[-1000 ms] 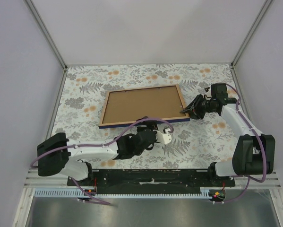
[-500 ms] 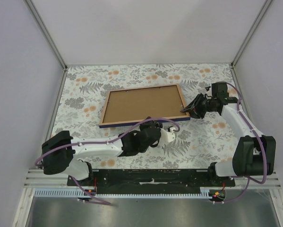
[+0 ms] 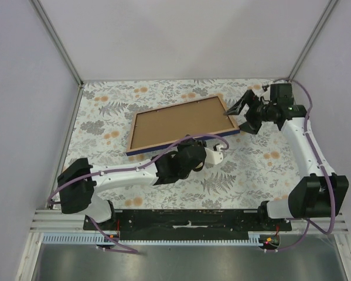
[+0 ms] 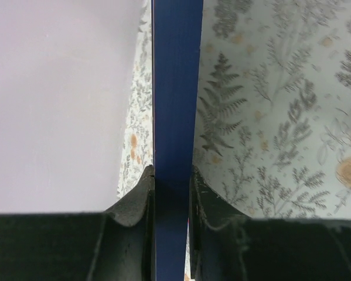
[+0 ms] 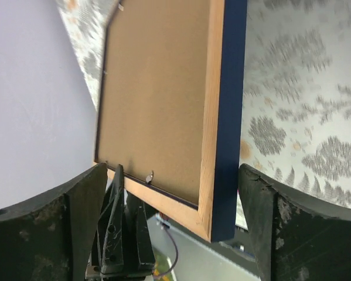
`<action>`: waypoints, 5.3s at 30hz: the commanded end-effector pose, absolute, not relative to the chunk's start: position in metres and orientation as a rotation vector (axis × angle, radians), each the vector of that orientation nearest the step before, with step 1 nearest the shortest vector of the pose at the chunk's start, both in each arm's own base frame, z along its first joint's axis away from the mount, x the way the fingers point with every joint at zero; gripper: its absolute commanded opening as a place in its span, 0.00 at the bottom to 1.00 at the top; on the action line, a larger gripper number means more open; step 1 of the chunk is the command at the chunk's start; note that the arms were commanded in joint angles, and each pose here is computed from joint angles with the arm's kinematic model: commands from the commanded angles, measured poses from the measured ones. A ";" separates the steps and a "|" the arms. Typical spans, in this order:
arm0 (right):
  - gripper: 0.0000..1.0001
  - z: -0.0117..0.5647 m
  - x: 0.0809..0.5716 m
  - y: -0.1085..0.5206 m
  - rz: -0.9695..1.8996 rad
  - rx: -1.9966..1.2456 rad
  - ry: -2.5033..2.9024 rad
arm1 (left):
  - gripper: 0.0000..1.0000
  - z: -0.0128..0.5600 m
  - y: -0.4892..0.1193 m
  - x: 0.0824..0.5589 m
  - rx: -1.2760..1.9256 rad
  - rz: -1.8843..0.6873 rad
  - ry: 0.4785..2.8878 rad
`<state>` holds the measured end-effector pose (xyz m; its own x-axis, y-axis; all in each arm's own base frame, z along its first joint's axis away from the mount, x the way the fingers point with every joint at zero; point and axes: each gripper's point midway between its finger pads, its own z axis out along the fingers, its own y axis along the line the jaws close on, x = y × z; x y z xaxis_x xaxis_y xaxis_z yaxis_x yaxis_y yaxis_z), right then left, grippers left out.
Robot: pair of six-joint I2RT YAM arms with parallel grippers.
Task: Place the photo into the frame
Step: Pass from the right arm to the left, then turn over the photo frame, then place the photo frame at the center of the board.
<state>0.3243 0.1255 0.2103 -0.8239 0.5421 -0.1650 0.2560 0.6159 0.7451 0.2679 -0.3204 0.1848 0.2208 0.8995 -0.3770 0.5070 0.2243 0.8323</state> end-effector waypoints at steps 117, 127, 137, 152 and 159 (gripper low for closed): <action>0.97 0.101 0.370 0.147 0.878 0.431 2.583 | 0.02 0.237 -0.048 0.455 -0.240 -0.643 2.223; 0.97 0.085 0.368 0.153 0.919 0.387 2.521 | 0.02 0.180 -0.071 0.448 -0.282 -0.864 2.220; 0.97 0.073 0.367 0.157 0.956 0.386 2.487 | 0.02 0.122 -0.089 0.440 -0.412 -1.050 2.183; 0.98 0.067 0.367 0.158 0.969 0.353 2.445 | 0.02 0.064 -0.123 0.433 -0.454 -1.336 2.100; 0.98 0.063 0.368 0.155 0.946 0.346 2.450 | 0.02 0.045 -0.136 0.430 -0.477 -1.382 2.115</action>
